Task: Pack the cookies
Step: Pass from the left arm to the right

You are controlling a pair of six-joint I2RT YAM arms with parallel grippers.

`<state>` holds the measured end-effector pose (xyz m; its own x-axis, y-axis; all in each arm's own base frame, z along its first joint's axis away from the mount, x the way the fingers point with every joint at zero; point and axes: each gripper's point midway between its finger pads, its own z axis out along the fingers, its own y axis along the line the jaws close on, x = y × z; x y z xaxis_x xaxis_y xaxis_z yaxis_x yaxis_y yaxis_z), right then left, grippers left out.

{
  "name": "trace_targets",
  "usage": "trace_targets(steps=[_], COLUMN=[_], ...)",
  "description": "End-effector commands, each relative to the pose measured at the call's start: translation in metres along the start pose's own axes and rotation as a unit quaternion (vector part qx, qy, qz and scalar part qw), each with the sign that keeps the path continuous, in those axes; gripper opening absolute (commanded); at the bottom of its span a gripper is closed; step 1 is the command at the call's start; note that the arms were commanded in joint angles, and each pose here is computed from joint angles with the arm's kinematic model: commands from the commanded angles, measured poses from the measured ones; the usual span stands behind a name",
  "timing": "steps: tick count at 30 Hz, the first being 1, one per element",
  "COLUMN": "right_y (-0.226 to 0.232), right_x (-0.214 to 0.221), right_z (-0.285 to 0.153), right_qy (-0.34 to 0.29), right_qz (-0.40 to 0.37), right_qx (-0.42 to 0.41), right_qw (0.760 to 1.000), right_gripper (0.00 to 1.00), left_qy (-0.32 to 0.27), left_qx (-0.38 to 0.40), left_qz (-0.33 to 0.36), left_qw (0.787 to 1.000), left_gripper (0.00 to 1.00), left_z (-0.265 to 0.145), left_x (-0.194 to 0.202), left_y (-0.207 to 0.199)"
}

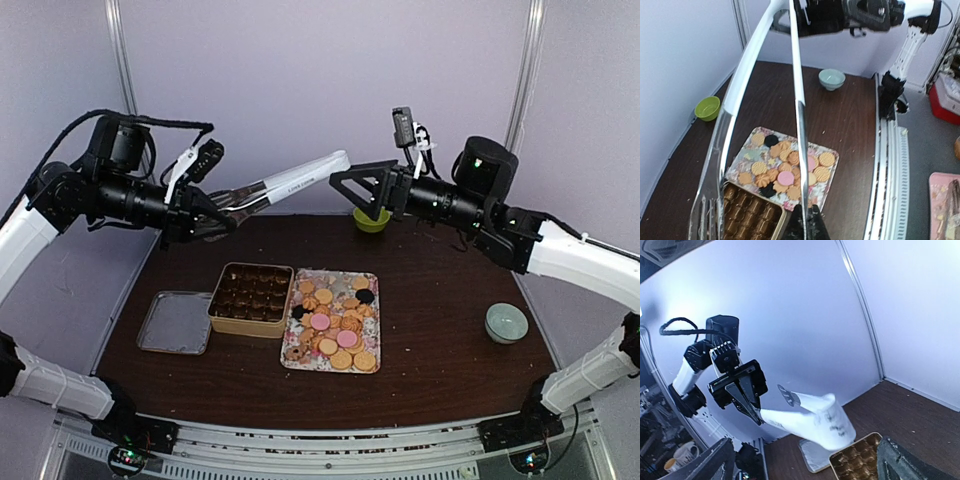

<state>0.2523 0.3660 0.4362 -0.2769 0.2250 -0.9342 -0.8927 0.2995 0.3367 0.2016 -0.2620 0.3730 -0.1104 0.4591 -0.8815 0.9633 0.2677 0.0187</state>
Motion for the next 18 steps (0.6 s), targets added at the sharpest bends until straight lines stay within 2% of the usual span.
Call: trace_targets(steps=[1, 8, 18], right_y=[0.024, 0.025, 0.036], right_x=[-0.010, -0.020, -0.012], right_z=[-0.001, 0.004, 0.029], right_qy=[-0.071, -0.136, -0.152], right_qz=[0.061, 0.088, 0.097], right_qx=[-0.101, -0.128, -0.152], right_qw=[0.990, 0.978, 0.972], right_gripper=[1.00, 1.00, 0.98], left_qy=[-0.104, -0.124, -0.129], left_qx=[0.062, 0.130, 0.192], left_qz=[-0.047, -0.088, -0.137], left_qw=[0.992, 0.980, 0.963], left_gripper=[0.00, 0.00, 0.00], left_z=[-0.006, 0.000, 0.005], left_x=[-0.054, -0.066, -0.062], left_y=[-0.011, -0.021, -0.029])
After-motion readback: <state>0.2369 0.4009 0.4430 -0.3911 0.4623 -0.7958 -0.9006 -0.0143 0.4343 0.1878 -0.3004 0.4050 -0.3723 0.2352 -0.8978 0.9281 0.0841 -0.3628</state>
